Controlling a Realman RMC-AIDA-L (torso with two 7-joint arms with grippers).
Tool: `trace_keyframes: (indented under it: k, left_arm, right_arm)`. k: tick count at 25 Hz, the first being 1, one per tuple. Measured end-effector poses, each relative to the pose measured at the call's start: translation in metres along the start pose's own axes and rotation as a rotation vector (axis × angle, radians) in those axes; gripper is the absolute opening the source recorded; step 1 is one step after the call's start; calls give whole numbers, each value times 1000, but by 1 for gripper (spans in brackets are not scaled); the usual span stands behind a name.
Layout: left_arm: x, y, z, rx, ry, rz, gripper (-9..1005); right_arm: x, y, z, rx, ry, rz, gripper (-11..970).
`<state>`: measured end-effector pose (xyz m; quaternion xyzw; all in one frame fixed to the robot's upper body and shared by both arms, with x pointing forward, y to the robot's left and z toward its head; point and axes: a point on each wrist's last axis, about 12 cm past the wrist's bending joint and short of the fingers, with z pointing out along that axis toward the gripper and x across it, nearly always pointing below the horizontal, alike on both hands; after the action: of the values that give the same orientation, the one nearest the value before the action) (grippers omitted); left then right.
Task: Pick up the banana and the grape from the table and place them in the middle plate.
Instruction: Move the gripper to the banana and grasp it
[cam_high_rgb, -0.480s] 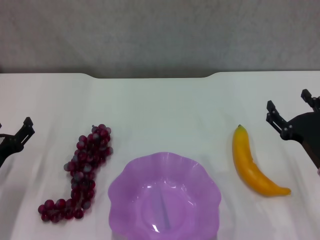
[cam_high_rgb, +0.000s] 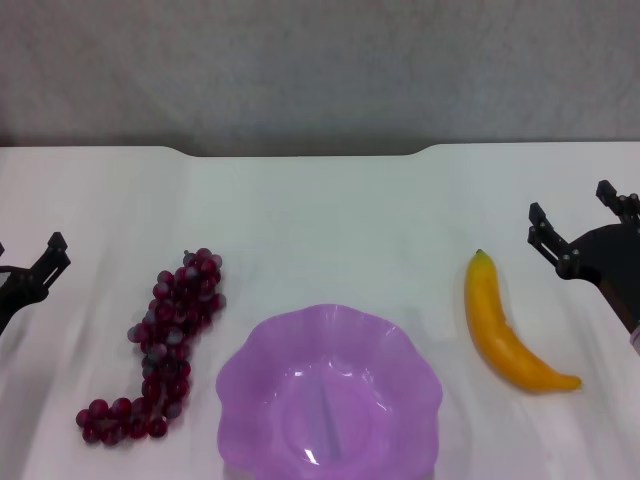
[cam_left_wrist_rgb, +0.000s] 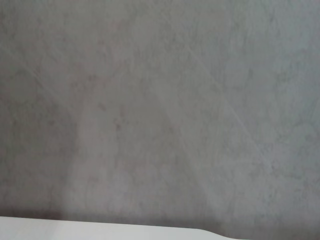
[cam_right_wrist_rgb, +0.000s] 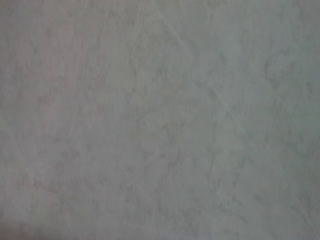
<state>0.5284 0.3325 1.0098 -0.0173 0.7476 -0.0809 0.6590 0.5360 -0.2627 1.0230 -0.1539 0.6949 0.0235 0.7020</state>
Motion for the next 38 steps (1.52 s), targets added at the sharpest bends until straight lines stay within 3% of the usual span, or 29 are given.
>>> trace_keyframes:
  k: [22, 31, 38]
  left_arm:
    - [5, 5, -7, -21, 19, 1, 893]
    - [5, 7, -8, -25, 21, 3, 894]
    - [5, 6, -6, -21, 21, 5, 894]
  right_arm:
    - [-6, 18, 24, -52, 143, 22, 883]
    - [-47, 16, 26, -43, 287, 8, 882]
    - [-81, -8, 32, -228, 494, 138, 880]
